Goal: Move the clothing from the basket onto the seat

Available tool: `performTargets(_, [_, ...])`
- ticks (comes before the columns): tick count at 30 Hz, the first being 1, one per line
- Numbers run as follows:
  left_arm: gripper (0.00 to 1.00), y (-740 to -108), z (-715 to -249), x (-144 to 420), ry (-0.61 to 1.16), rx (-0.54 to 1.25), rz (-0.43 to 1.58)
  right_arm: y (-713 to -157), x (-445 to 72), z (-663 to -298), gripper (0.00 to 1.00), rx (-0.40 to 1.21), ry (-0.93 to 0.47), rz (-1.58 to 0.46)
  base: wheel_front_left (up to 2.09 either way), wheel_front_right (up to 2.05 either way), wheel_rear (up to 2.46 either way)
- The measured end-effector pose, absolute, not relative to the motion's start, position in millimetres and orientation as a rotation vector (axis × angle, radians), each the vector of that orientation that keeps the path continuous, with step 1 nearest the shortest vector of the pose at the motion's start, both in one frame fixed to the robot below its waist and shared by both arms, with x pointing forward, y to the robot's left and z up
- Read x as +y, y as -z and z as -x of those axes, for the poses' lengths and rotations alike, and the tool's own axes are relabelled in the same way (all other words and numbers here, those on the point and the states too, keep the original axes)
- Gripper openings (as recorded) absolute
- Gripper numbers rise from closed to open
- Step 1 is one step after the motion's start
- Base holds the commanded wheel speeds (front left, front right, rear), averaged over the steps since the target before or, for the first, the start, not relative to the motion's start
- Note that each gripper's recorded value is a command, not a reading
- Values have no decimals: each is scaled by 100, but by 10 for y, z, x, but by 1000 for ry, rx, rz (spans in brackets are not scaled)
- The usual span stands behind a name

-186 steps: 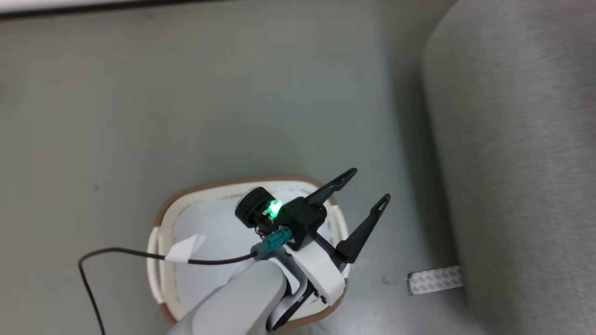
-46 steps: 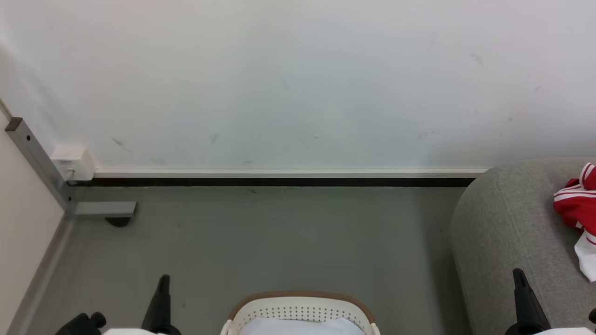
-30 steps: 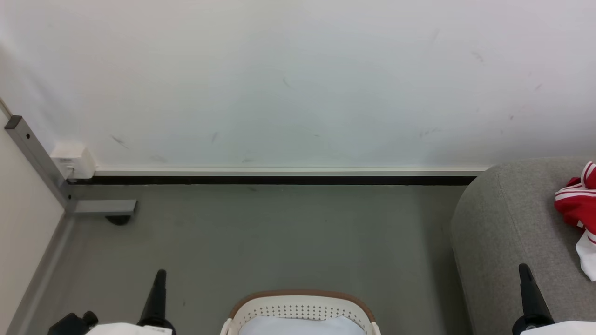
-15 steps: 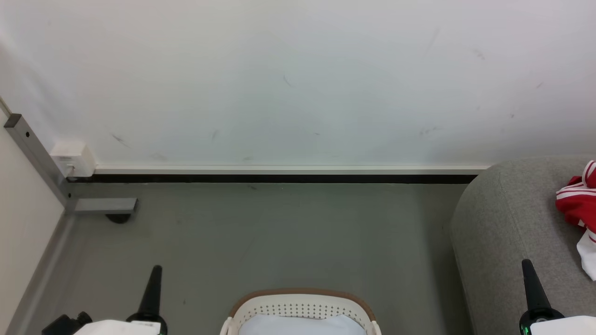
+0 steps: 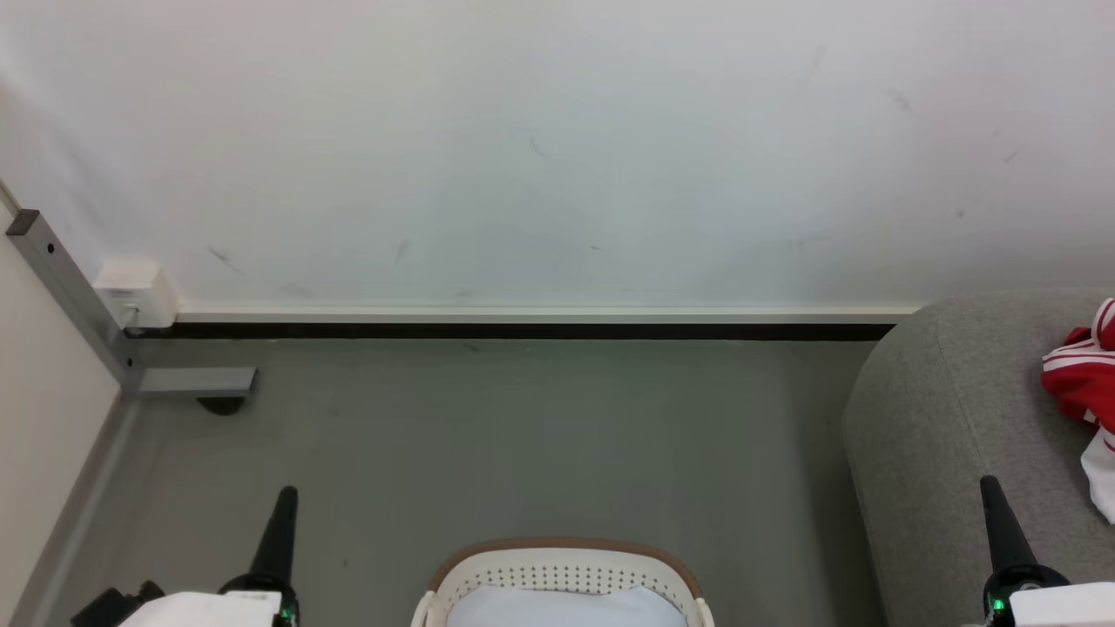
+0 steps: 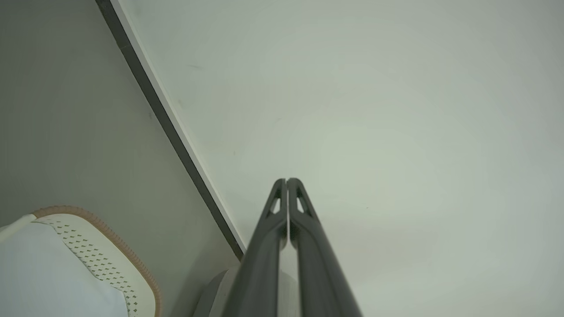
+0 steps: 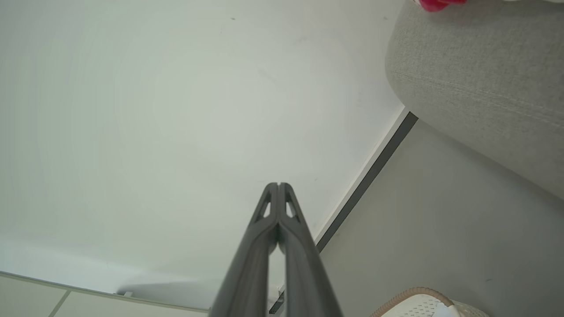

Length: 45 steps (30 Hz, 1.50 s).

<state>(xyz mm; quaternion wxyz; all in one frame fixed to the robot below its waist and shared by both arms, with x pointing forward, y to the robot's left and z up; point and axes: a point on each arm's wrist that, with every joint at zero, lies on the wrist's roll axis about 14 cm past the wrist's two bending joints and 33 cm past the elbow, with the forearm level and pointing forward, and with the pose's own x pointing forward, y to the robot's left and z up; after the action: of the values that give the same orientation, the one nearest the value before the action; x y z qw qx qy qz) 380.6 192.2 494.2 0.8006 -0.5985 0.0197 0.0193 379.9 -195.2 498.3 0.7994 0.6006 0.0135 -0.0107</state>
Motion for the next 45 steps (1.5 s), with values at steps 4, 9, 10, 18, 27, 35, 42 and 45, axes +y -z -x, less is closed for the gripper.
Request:
performTargets(4, [0, -4956, -3816, 1929, -37, 38, 1314, -4983, -1960, -3804, 0, 28, 25, -1322, 0, 0, 0])
performTargets(9, [0, -4965, -3824, 1941, -35, 35, 1357, -4983, -1965, -3809, 0, 29, 23, -1358, 0, 0, 0])
performTargets(10, [0, -4969, -3828, 1941, -34, 34, 1365, -4985, -1969, -3811, 0, 27, 24, -1368, 0, 0, 0])
performTargets(18, [0, -4992, -3847, 1951, -27, 28, 1425, -5023, -1971, -3845, 0, 20, 14, -1424, 0, 0, 0])
performTargets(27, [0, -5013, -3864, 1965, -20, 23, 1489, -5036, -1990, -3860, 0, 12, 13, -1485, 0, 0, 0])
performTargets(35, [0, -5035, -3876, 1984, -13, 13, 1542, -5041, -1997, -3869, 0, 11, 8, -1534, 0, 0, 0])
performTargets(42, [0, -5056, -3891, 1994, -6, 5, 1572, -5056, -2001, -3882, 0, 5, 4, -1574, 0, 0, 0])
performTargets(45, [0, -5059, -3892, 1994, -5, 5, 1572, -5060, -2001, -3885, 0, 4, 3, -1574, 0, 0, 0])
